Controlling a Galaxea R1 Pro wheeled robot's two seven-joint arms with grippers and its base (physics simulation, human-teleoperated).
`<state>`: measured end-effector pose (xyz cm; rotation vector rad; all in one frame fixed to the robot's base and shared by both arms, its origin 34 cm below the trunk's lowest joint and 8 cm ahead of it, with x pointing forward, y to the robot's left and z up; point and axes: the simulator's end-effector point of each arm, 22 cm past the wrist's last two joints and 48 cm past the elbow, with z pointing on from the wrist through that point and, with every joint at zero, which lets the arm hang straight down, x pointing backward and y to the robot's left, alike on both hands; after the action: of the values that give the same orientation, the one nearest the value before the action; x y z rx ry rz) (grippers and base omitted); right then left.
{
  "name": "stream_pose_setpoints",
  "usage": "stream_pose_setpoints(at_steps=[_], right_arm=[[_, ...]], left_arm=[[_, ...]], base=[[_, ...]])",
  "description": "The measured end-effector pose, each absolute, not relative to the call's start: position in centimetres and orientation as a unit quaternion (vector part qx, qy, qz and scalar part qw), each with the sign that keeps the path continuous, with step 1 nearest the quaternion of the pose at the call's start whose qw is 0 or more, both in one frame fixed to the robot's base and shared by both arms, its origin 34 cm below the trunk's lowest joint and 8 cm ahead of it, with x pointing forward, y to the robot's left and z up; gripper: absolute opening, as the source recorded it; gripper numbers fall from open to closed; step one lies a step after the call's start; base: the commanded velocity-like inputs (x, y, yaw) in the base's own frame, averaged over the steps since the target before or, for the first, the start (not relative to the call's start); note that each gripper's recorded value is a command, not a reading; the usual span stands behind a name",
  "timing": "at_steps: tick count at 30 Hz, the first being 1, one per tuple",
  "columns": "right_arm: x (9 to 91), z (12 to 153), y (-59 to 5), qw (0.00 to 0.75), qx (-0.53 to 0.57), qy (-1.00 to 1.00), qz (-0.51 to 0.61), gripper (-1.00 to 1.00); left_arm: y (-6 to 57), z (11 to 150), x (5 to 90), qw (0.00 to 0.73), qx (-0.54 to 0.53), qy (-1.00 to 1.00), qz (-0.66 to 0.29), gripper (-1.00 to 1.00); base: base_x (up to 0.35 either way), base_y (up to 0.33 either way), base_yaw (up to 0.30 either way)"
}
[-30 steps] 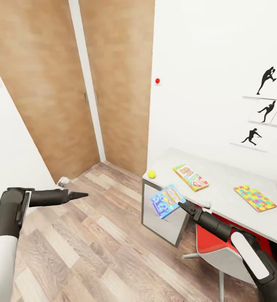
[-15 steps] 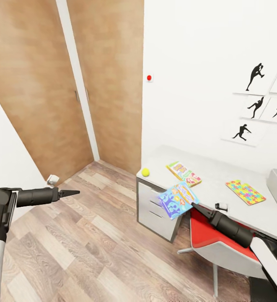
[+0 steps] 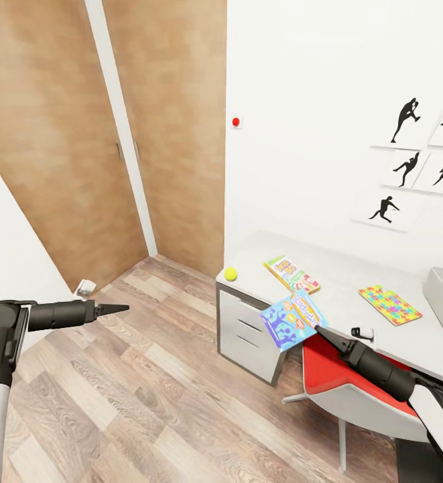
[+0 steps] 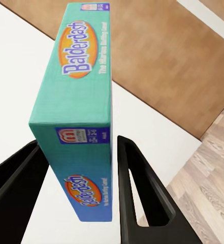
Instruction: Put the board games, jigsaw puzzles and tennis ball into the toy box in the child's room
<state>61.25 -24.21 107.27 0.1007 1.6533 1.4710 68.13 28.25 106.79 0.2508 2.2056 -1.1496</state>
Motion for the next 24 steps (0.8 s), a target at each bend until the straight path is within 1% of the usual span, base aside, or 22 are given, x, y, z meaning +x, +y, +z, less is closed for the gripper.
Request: stream_pose_setpoints(at_steps=[24], right_arm=[[61.36,106.90,-24.37,0.449,0.046,0.668,0.592,-1.00]], left_arm=[[28.26,106.71,68.11,0.315,0.095,0.838,-0.436,1.00]], base=[[0.000,0.000,-0.001]])
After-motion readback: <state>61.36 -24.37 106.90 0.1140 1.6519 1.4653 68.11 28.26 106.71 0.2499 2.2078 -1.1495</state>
